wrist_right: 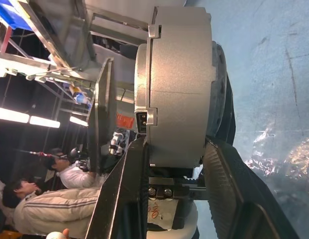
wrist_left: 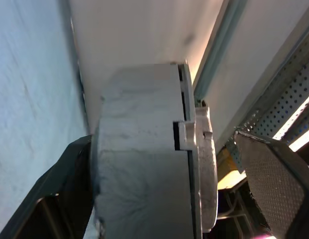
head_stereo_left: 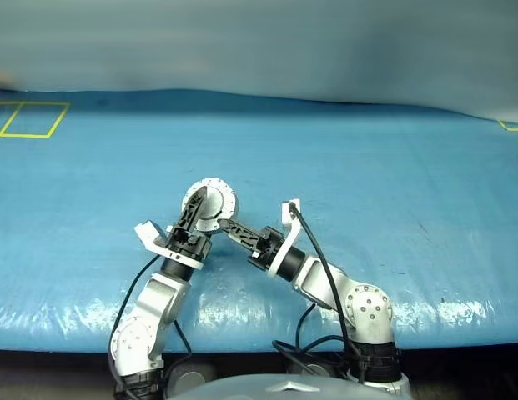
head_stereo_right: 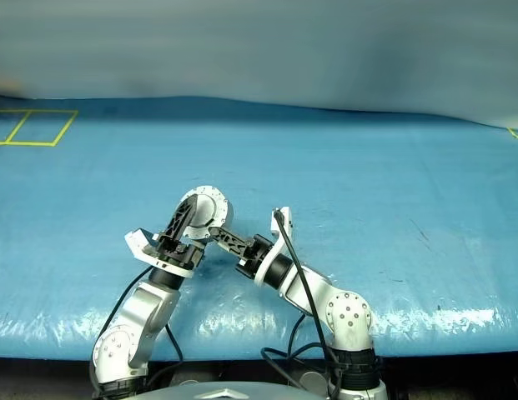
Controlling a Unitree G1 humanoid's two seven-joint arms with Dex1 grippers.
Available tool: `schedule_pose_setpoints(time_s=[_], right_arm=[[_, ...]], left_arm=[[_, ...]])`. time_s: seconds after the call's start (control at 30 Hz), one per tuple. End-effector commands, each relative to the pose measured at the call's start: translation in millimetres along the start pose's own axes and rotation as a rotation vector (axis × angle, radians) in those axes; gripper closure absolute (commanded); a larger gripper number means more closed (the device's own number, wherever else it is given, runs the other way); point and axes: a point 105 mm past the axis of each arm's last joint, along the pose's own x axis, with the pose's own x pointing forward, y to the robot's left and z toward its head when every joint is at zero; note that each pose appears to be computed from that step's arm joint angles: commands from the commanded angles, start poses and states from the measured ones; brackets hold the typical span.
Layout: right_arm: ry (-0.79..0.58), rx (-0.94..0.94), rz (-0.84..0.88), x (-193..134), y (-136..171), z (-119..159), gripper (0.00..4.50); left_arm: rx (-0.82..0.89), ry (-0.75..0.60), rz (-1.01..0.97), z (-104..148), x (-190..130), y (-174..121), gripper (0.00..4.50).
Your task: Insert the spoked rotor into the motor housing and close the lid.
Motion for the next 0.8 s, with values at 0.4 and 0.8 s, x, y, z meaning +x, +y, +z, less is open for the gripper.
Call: schedule_pose_setpoints(time_s=[0.4,0.8], right_arm=[[-0.121,-0.079,-0.015,-15.9,9.6,16.5,0.0],[0.07,-0.93,-0.487,-49.0,-53.5,10.1,0.0]], left_arm=[[0.014,-0.067,0.011,14.7,9.1,-5.3,2.13],[0.259,-0.153,0.339,86.3,64.6,45.5,2.13]])
